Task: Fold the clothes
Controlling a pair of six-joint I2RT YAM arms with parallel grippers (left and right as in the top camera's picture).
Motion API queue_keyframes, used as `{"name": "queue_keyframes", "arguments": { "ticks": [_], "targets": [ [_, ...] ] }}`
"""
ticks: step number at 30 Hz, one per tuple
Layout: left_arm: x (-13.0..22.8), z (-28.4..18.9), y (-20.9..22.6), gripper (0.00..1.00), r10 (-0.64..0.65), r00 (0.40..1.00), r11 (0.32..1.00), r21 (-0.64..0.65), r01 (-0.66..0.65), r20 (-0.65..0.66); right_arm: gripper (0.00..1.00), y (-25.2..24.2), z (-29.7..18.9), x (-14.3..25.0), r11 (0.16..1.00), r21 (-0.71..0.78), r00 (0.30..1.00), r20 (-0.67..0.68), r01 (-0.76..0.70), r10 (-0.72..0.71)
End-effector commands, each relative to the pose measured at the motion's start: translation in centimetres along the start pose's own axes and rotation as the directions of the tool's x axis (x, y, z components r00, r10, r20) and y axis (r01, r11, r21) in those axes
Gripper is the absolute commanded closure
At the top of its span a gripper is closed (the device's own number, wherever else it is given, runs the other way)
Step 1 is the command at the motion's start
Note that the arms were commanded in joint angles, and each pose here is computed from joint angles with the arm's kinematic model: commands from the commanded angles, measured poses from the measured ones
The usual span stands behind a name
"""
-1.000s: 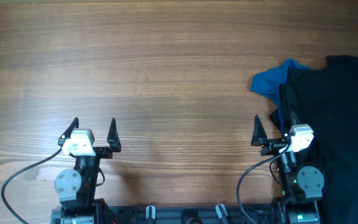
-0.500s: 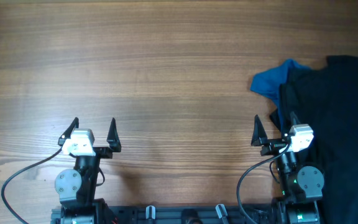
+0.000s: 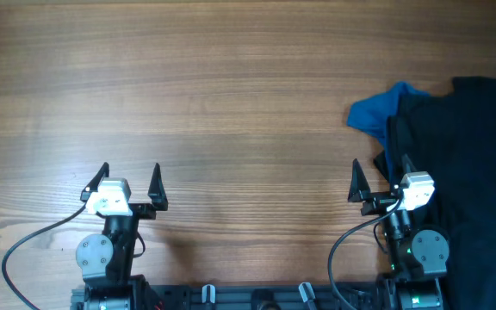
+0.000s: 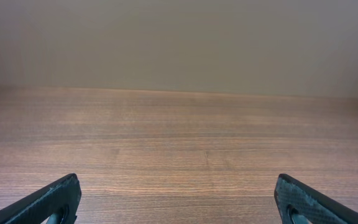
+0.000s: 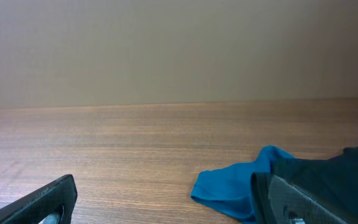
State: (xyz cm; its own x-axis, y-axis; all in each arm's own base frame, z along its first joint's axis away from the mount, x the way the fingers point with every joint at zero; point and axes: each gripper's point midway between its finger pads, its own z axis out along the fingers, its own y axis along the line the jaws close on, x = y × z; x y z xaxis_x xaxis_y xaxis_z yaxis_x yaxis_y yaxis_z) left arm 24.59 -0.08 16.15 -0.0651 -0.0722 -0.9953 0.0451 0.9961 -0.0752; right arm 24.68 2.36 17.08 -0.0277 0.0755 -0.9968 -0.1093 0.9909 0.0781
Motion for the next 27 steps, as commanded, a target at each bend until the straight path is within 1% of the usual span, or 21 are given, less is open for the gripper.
{"name": "queue_keyframes", "arguments": {
  "ticks": [1, 22, 26, 27],
  "targets": [
    [0.21, 0.00, 0.15, 0.00, -0.010, 1.000, 1.000, -0.010, 0.010, -0.001, 0.00, 0.17, 0.00, -0.02, 1.000, -0.011, 1.000, 0.001, -0.008, 0.008],
    [0.19, 0.00, 0.13, 0.00, -0.010, 1.000, 1.000, -0.008, 0.010, -0.001, 0.00, 0.22, 0.00, -0.14, 1.000, -0.014, 1.000, 0.006, -0.010, 0.010],
    [0.26, 0.01, -0.16, 0.00, -0.011, 1.000, 1.000, 0.009, 0.011, -0.004, 0.00, 0.63, -0.01, -0.05, 0.999, -0.038, 1.000, 0.001, -0.017, 0.017],
    [0.28, 0.02, -0.36, 0.00, -0.011, 1.000, 1.000, 0.020, 0.011, -0.005, 0.00, 0.63, -0.01, -0.05, 0.999, -0.037, 0.999, 0.001, -0.038, 0.038]
  ]
}}
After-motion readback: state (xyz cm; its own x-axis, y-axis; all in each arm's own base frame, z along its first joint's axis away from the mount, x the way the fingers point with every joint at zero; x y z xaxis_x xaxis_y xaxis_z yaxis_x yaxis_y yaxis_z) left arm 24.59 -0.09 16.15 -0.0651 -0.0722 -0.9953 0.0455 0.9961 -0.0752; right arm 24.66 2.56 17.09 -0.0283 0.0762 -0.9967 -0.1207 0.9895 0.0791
